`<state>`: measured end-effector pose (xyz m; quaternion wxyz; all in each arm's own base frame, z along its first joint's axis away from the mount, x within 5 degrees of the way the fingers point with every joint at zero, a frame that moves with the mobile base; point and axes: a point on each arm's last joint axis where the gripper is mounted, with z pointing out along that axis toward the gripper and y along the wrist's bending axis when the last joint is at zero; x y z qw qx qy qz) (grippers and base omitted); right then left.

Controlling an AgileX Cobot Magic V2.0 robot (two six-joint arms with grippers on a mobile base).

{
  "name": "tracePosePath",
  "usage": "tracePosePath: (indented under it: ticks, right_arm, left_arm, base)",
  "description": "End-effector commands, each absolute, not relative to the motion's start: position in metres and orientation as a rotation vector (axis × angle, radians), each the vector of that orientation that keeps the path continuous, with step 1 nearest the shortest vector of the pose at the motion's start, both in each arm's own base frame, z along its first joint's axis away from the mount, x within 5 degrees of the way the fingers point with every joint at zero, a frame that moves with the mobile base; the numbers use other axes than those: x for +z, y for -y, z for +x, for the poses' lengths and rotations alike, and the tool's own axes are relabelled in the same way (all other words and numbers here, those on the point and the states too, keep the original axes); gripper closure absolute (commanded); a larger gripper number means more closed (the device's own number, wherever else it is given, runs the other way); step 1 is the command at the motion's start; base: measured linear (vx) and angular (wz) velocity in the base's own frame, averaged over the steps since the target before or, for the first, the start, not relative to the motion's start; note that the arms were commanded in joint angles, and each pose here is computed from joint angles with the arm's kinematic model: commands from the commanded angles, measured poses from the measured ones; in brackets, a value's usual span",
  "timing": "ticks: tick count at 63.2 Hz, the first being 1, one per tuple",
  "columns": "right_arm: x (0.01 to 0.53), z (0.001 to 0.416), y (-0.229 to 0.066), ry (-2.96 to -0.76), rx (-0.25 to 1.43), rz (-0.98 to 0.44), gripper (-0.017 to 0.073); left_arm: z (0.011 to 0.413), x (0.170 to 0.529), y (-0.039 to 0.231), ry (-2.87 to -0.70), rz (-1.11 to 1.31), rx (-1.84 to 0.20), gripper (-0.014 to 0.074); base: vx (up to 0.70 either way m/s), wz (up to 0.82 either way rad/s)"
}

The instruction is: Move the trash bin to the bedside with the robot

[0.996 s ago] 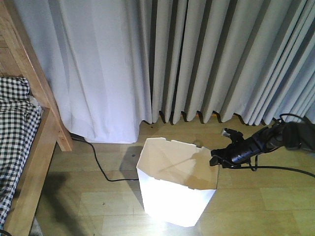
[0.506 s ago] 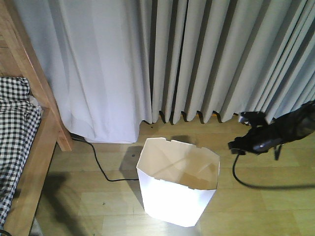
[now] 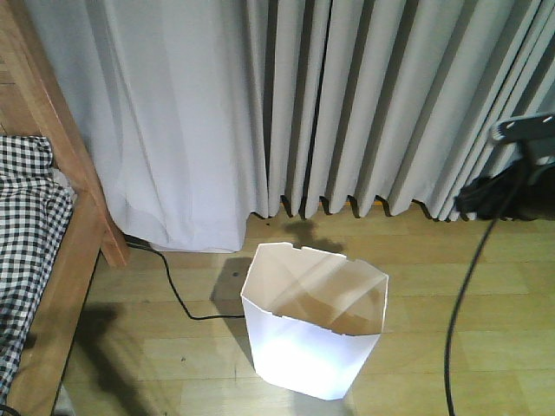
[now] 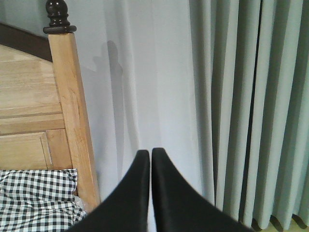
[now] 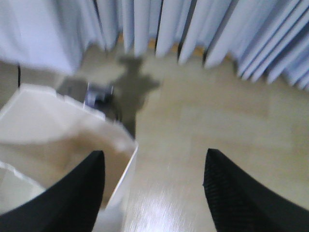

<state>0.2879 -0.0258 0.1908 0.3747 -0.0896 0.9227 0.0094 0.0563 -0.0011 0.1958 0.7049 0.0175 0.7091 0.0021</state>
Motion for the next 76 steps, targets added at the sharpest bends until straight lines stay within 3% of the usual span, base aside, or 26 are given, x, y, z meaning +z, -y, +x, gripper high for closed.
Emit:
tracePosePath:
  ticks: [1, 17, 27, 61, 68, 76]
  right_arm:
    - [0.233, 0.268, 0.024, -2.213, -0.012, -0.200, 0.0120]
    - [0.276, 0.201, 0.014, -2.002, 0.032, -0.056, 0.0120]
    - [0.280, 0.165, 0.010, -1.902, 0.003, -0.037, 0.0120]
    - [0.279, 0.097, -0.013, -1.613, 0.038, -0.172, 0.0128]
    - [0.274, 0.093, -0.016, -1.597, 0.067, -0.202, 0.0179]
    - [0.274, 0.092, -0.018, -1.595, 0.083, -0.221, 0.0305]
  left_arm:
    - [0.056, 0.199, 0.001, -1.508, 0.021, -0.016, 0.0600]
    - [0.056, 0.199, 0.001, -1.508, 0.021, -0.016, 0.0600]
    - [0.056, 0.199, 0.001, -1.508, 0.021, -0.016, 0.0600]
    - [0.056, 0.199, 0.001, -1.508, 0.021, -0.016, 0.0600]
    - [0.056, 0.199, 0.001, -1.508, 0.021, -0.016, 0.0600]
    - [0.056, 0.199, 0.001, -1.508, 0.021, -0.016, 0.0600]
  base:
    - [0.00, 0.00]
    - [0.00, 0.00]
    - [0.00, 0.00]
    - [0.00, 0.00]
    - [0.00, 0.00]
    - [0.00, 0.00]
